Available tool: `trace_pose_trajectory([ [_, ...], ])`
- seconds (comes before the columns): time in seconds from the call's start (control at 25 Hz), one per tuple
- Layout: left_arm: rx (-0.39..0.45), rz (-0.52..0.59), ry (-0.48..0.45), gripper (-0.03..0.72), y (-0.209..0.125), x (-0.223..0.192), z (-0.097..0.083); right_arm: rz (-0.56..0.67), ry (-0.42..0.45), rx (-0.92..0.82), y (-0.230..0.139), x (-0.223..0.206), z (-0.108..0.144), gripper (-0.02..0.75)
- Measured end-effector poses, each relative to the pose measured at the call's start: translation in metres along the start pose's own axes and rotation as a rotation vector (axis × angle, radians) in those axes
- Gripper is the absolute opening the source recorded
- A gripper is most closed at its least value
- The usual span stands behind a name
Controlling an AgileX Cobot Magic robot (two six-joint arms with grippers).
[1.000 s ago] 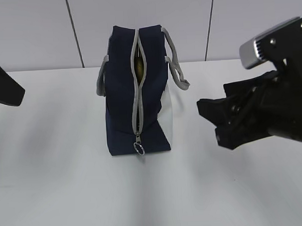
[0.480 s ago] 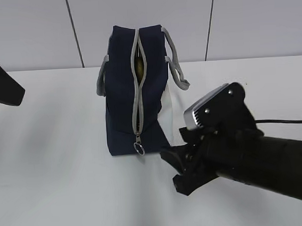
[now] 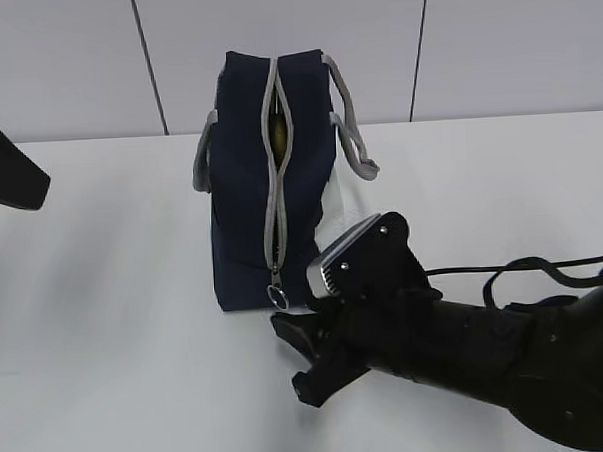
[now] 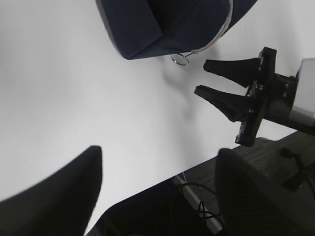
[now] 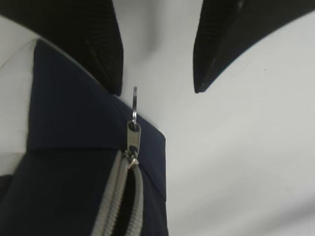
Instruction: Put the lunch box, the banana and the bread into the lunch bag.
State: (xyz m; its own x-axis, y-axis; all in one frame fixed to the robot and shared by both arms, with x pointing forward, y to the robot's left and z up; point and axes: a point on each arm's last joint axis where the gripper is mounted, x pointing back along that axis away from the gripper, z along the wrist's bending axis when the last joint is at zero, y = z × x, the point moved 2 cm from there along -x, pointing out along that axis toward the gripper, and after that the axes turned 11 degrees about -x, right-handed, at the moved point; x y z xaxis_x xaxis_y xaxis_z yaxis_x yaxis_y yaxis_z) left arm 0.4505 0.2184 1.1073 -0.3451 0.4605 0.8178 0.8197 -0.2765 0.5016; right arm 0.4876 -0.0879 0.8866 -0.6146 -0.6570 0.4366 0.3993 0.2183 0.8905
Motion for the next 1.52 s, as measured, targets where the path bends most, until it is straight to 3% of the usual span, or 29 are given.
trace_pose_trajectory([
  [0.76,0.000,-0.017,0.006,0.477,0.002,0.000,0.001,0.009,-0.021,-0.001,-0.004,-0.042,-0.009,0.225],
  [1.2,0.000,-0.017,0.007,0.477,0.002,0.000,0.001,0.033,-0.037,-0.012,-0.007,-0.041,-0.011,-0.015],
  [1.52,-0.001,-0.018,0.008,0.473,0.002,0.000,0.001,0.017,-0.030,0.000,0.001,-0.031,-0.008,-0.016],
])
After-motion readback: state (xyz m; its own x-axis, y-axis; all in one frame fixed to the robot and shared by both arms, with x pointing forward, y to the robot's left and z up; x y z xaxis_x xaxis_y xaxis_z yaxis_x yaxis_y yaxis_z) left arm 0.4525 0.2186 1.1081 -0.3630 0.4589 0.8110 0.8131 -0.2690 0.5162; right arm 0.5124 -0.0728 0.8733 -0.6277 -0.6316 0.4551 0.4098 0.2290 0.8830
